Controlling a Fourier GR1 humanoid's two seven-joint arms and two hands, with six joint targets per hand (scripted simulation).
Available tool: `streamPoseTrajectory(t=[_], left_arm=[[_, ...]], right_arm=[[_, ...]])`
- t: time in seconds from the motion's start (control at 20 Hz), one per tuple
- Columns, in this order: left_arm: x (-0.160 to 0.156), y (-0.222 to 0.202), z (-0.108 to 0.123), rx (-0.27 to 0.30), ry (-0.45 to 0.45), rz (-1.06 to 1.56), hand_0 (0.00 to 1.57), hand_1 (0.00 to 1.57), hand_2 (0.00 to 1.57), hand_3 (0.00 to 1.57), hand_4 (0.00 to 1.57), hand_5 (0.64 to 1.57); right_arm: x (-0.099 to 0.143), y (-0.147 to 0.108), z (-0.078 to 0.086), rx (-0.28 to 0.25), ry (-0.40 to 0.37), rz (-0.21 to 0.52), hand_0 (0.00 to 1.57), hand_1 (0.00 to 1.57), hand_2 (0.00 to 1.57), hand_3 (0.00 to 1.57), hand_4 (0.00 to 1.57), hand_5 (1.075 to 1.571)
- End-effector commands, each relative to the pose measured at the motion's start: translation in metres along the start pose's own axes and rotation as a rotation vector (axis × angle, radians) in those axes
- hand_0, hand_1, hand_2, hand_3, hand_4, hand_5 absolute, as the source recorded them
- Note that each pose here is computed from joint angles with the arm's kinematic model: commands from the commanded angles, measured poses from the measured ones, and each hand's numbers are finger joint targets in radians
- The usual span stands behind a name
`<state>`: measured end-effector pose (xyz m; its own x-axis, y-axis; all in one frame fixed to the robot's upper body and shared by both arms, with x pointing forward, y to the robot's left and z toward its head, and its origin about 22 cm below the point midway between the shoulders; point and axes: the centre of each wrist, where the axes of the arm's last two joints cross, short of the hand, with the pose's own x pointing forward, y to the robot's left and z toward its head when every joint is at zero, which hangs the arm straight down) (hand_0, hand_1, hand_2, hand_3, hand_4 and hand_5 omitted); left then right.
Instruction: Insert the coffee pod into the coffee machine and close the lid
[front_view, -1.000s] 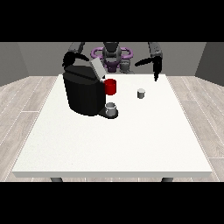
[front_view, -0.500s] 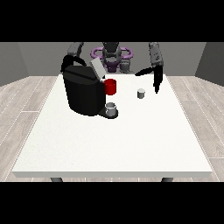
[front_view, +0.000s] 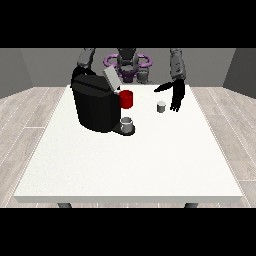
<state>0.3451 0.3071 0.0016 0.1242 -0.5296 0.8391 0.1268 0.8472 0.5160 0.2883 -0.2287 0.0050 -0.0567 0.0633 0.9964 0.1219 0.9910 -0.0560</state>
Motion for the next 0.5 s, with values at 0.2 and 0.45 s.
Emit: streamPoseTrajectory(t=[0.2,0.45], left_arm=[[-0.023,0.000,-0.002,-0.014,0.079,-0.084,0.76,0.76,0.82,0.51,0.00,1.571],[-0.040,0.013,0.002,-0.032,0.087,-0.203,0.60,0.60,0.72,0.47,0.00,1.571]], right_arm=[[-0.016,-0.004,0.005,0.005,0.016,-0.025,0.00,0.00,0.00,0.00,0.43,1.571],[-0.005,0.018,0.007,0.007,0.027,-0.016,0.00,0.00,0.00,0.00,0.48,1.571]])
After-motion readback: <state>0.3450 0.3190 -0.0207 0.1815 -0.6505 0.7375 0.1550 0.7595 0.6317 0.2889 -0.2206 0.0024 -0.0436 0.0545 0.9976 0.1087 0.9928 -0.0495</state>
